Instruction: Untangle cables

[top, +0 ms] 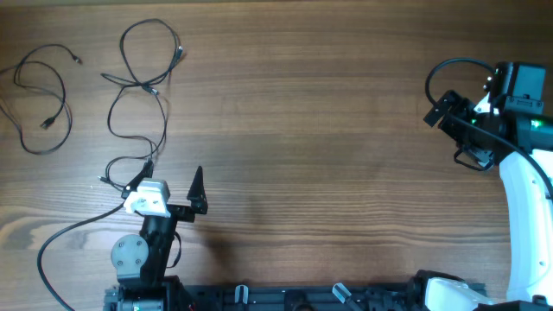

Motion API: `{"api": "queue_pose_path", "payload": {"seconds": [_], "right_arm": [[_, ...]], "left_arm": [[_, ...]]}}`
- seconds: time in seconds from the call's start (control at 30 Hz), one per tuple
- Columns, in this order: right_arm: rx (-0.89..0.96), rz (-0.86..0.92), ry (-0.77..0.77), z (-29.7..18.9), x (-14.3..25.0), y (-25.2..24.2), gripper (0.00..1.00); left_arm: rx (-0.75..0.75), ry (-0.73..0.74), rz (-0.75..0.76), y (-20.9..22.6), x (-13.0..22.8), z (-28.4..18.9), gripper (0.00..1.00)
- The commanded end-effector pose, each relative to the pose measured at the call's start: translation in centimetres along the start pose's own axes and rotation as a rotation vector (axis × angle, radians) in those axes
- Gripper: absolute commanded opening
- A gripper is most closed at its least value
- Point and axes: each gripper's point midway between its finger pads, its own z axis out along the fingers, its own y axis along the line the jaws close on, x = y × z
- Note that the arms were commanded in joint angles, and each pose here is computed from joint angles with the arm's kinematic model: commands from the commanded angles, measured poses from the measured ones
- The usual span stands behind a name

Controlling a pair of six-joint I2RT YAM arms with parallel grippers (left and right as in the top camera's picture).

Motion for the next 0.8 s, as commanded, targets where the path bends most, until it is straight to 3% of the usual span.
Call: {"api": "queue_pose_path", "payload": {"seconds": [0.0,0.17,0.5,0.67,0.77], "right_arm": [[-0.023,-0.011,-0.03,-1.0,-0.4,0.4,1.0],[-0.041,-0.014,-0.064,-2.2,-0.5,0.5,1.0],[-0.191,-0.038,-0.352,-12.1,-0.1,1.1,1.0],[-0.231,-0.045,-0.431,-14.8,0.6,1.0,1.0],[-0.14,-0.019,-0.485,-15.1,-0.1,-0.7,1.0]], "left_arm": [[0.013,0.004,0.022,-0.2,0.4,0.1,1.0],[0.013,0.004,0.022,-0.2,0.4,0.1,1.0],[0.013,0.004,0.022,-0.2,0.4,0.1,1.0],[0.013,0.004,0.022,-0.2,0.4,0.1,1.0],[0.013,0.004,0.022,-0.2,0.4,0.1,1.0]]}}
